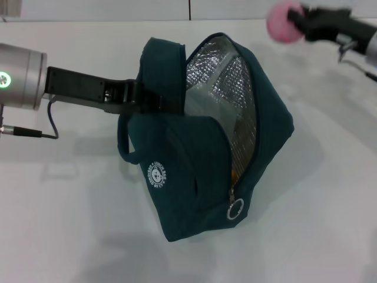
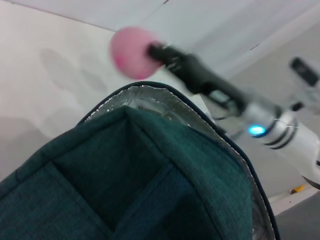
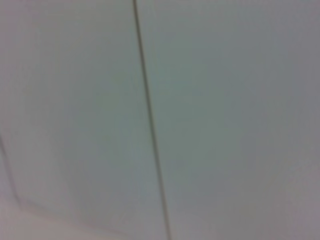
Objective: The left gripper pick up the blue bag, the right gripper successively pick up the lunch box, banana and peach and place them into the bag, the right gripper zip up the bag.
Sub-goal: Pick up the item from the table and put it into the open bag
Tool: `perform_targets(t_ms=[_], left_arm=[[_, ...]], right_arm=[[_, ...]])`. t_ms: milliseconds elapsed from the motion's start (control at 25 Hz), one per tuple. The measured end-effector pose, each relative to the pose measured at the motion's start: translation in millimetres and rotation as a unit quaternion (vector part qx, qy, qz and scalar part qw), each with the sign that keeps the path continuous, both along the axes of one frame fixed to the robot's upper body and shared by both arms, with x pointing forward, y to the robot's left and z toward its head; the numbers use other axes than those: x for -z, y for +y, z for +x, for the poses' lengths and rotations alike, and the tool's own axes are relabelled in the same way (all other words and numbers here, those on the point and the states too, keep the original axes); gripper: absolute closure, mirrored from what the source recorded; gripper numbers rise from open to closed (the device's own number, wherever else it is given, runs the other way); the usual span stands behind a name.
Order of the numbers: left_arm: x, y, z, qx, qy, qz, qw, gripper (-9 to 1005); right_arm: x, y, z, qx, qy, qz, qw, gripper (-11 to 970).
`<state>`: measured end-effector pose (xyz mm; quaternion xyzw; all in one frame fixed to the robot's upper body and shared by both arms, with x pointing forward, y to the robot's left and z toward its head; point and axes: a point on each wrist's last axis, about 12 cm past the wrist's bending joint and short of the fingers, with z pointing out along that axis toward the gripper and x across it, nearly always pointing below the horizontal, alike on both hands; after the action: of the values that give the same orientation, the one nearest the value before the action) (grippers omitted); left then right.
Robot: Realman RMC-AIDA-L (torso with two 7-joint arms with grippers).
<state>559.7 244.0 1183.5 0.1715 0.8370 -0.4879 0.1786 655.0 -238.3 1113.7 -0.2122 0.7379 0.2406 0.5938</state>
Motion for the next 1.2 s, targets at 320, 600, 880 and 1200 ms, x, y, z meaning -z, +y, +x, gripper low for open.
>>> perform_targets(t_ms=[320,600,880,1200], left_arm=[[-1.5,-0.1,0.4,0.0,-0.002,-0.002,1.0,940],[-2.6,-0.8,1.0,0.002,-0.005,-0.002,1.0,940],[-1.9,-1.4,0.3,0.002,-0.004,-0.004,1.0,940],[-0.6,-0.4,-0.7,0.0,-0.003,-0.005,1.0,939]], right_arm=[[-36.0,-6.6,-47.1,-0.154,-0.103,0.129,0.974,796],[-42.2,27.7,-62.9,-0.277,-0.088,0.129,0.948,868],[-34.6,52.5,-63.2,-0.314,-0.054,0.1,0.943,909],[-29.4,53.1,-63.6,-0.308,-0.041,0.094,0.946,925]])
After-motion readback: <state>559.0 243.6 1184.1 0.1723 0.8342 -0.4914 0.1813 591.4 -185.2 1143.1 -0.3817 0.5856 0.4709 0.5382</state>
